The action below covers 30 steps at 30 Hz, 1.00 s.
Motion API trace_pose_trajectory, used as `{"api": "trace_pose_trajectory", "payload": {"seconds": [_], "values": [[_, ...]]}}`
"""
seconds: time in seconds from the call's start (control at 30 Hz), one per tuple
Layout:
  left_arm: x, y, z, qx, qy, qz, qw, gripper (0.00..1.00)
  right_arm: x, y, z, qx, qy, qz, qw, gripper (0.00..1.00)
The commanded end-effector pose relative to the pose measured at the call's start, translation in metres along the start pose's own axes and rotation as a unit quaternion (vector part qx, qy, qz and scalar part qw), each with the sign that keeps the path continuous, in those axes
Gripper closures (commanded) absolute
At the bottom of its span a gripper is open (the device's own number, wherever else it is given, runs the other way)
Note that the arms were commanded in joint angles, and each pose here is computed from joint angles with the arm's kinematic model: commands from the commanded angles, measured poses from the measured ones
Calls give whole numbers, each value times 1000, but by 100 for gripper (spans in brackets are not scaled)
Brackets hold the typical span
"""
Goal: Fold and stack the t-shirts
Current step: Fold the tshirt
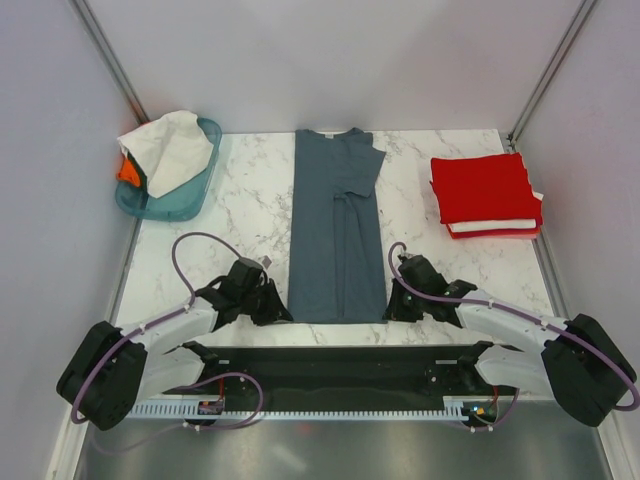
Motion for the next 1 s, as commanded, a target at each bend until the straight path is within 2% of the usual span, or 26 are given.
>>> {"api": "trace_pose_trajectory", "payload": {"seconds": [0.0,0.03,0.07,0.23,0.43,0.57,0.63,0.7,0.73,0.97], "values": [[-5,0,1,-1,-14,-3,1000,89,0,-5,-2,9,2,1,1000,93],[-7,2,0,-5,-18,-3,1000,96,1,-4,-3,7,4,2,1000,94],[-10,4,-1,-7,-21,-2,1000,98,2,-3,-4,5,5,2,1000,98],[-27,17,-9,-17,-33,4,999,98,18,27,-21,-38,3,-13,999,100],[-65,52,-24,-34,-80,12,996,98,42,80,-41,-93,10,-33,995,100],[-89,102,-37,-78,-97,18,992,98,44,128,-42,-119,-3,-29,992,100],[-91,118,-34,-72,-103,9,992,98,43,147,-44,-131,-6,-27,991,100],[-101,154,-37,-98,-108,13,989,98,37,175,-41,-147,-15,-11,989,100],[-94,156,-31,-95,-97,8,991,98,40,181,-38,-148,-12,-12,989,100],[-95,237,-18,-142,-75,-15,987,98,25,242,-1,-144,-35,19,989,100]]}}
Point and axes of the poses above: each gripper's point midway between its finger pads, its own z axis out along the fingers, its own x axis along the line the jaws close on, y = z × x, the point moved 2 cm from there along -z, back along the fingers, and after that the axes turned 3 degrees about -z, right-handed, at the moved point
